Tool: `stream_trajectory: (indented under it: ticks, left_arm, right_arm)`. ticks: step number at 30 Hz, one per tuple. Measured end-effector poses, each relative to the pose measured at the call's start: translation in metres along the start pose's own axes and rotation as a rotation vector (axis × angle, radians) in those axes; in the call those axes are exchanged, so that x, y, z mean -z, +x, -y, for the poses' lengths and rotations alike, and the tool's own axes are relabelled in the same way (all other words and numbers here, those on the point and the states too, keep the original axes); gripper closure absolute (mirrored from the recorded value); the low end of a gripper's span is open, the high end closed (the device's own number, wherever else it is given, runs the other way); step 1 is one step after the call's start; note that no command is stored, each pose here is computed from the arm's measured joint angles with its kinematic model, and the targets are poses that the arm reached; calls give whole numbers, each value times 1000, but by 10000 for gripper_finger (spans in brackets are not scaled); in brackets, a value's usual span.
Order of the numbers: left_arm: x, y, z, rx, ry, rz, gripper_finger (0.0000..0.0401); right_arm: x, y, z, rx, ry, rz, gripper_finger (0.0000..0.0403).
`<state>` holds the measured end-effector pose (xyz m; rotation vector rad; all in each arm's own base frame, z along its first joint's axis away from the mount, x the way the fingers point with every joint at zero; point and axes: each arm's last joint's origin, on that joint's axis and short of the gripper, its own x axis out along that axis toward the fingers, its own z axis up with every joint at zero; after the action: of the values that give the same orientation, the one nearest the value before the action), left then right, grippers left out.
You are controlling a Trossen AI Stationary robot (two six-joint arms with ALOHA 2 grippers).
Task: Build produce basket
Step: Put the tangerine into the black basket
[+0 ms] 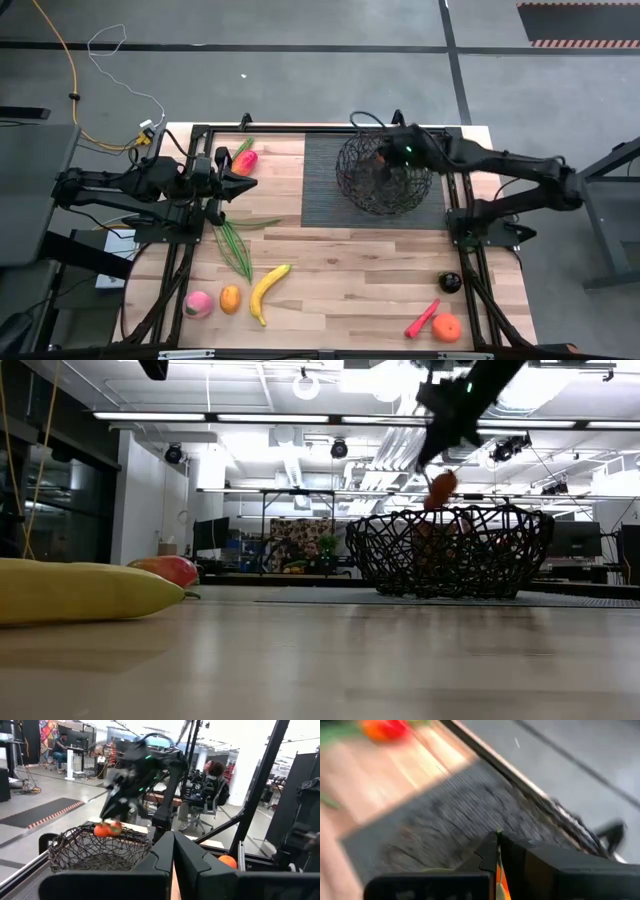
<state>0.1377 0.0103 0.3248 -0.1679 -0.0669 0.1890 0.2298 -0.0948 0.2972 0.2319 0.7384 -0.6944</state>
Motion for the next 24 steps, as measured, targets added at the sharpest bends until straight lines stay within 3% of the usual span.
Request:
stream_trajectory:
  ticks: [4,13,24]
  left_arm:
    - [0,0,-1,-20,2,3,401]
    - [0,0,-1,-48,29,6,401]
    - [0,0,-1,-47,30,6,401]
  right_arm:
    - [6,41,12,37,55,-147,403]
    - [22,120,19,157,208,-279,403]
    - [30,152,16,200,315,-256,403]
